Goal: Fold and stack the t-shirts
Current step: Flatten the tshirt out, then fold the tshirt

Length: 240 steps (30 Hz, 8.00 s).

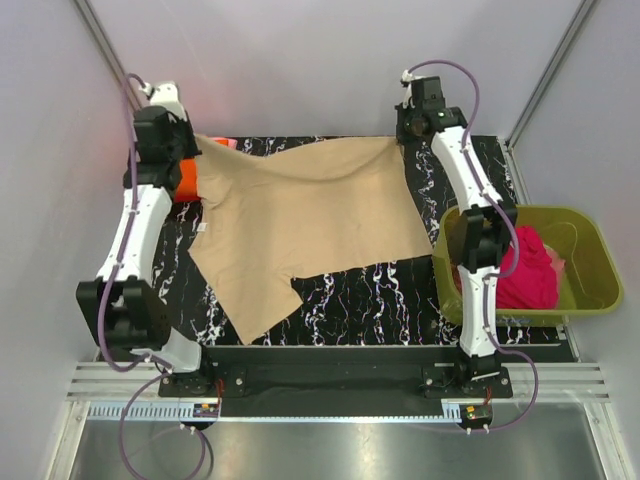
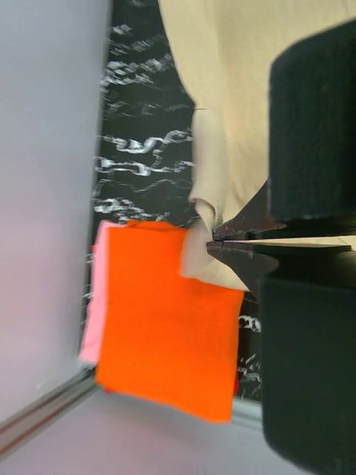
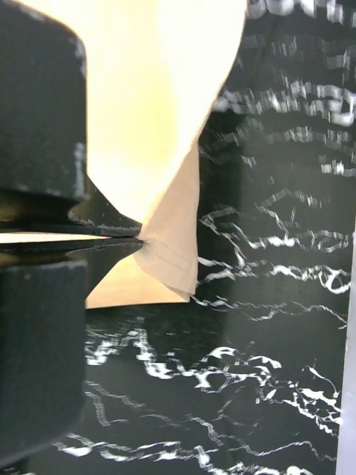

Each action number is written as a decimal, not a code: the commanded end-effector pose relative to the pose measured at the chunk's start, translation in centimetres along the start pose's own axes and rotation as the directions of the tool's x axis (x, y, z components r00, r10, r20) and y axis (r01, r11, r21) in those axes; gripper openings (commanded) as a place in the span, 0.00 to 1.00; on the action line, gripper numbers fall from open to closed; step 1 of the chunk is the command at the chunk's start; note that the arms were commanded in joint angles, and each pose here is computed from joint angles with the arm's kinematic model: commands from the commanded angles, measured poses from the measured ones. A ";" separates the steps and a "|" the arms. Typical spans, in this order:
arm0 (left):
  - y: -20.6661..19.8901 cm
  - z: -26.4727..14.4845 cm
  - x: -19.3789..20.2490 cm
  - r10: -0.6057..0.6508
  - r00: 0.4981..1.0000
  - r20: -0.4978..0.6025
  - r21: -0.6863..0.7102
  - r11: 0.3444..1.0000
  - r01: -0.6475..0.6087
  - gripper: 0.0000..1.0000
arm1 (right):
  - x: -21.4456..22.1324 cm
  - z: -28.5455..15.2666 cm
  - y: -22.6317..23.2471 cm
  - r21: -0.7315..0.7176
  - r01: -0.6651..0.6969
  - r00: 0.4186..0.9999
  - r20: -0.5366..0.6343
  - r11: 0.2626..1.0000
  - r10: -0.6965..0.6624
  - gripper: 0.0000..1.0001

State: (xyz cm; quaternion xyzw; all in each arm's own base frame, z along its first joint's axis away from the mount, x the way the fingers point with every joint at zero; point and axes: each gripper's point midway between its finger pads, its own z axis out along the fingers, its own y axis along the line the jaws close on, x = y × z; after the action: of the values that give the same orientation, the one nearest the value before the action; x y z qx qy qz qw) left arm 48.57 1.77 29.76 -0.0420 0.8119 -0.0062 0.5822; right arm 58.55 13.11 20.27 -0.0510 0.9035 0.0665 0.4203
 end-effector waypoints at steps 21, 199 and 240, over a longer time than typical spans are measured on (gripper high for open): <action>0.2 -42.4 -23.9 -0.242 0.576 0.781 0.132 0.965 0.227 0.00 | -1.2 -49.6 5.5 -0.362 0.066 0.772 0.609 0.930 0.183 0.00; 6.2 -7.1 14.4 -0.028 0.941 -0.337 -0.335 0.938 -0.092 0.00 | 7.4 1.8 1.2 0.092 0.650 0.720 0.240 0.754 -0.650 0.00; 4.3 -19.1 25.4 -0.579 0.758 -0.301 -0.580 0.742 0.336 0.00 | 15.8 -0.1 -0.8 -0.042 0.817 0.574 0.154 0.575 -0.805 0.00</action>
State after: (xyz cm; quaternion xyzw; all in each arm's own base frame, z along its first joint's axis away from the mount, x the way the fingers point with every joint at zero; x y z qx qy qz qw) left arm 22.21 3.41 11.76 -0.3636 0.8753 0.0468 0.3153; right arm 48.46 11.64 5.88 -0.4587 0.7712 -0.0767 0.4347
